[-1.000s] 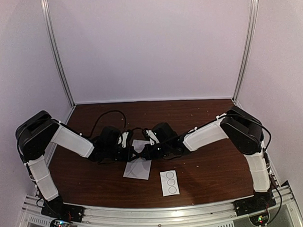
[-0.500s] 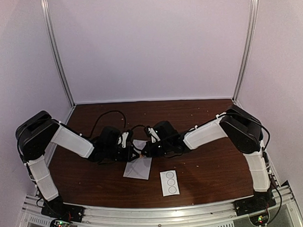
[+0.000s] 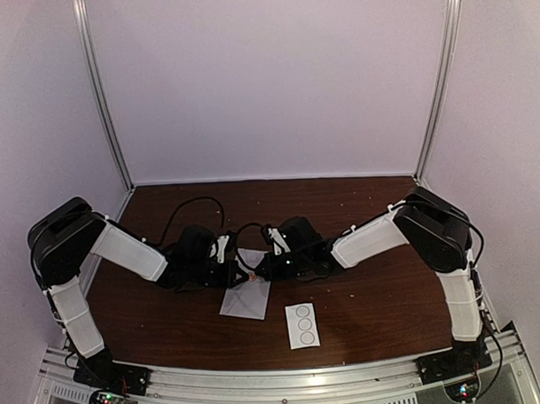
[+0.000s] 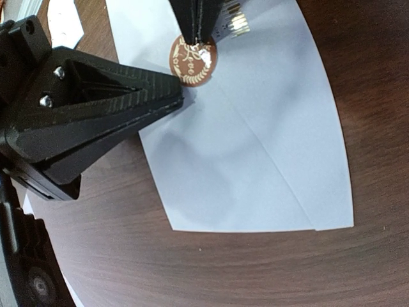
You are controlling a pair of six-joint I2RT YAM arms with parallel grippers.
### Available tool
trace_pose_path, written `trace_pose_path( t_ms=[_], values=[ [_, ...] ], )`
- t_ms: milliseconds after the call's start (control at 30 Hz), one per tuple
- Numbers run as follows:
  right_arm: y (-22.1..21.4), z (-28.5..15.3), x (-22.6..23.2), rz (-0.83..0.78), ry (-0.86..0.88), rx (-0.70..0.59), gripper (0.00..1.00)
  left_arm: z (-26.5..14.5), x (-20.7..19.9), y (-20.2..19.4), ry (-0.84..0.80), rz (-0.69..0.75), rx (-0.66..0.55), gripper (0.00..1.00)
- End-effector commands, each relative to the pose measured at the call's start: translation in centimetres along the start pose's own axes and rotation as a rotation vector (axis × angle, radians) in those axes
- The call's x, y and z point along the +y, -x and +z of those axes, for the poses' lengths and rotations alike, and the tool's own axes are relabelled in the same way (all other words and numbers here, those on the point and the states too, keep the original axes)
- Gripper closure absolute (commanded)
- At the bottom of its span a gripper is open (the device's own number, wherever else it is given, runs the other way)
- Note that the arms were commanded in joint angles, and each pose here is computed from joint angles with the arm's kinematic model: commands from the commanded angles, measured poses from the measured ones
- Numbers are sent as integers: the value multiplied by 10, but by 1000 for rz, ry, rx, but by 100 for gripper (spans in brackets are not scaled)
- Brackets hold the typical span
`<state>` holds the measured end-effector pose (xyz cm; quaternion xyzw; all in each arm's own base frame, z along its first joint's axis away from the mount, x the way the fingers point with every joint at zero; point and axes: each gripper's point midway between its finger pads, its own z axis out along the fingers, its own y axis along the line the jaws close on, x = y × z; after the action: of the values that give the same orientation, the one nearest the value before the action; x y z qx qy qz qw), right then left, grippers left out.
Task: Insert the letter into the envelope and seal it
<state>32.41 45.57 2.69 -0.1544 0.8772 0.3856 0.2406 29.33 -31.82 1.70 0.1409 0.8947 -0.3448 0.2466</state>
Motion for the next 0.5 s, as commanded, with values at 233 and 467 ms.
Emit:
trace_pose_path(
  t_ms=[233,467],
  values=[
    [-28,-26,0,-30,-58,93,100,0,25,-36,89,-49,116,100],
    [0,-15,30,-49,25,66,100,-1,24,-36,86,-49,114,100]
  ],
)
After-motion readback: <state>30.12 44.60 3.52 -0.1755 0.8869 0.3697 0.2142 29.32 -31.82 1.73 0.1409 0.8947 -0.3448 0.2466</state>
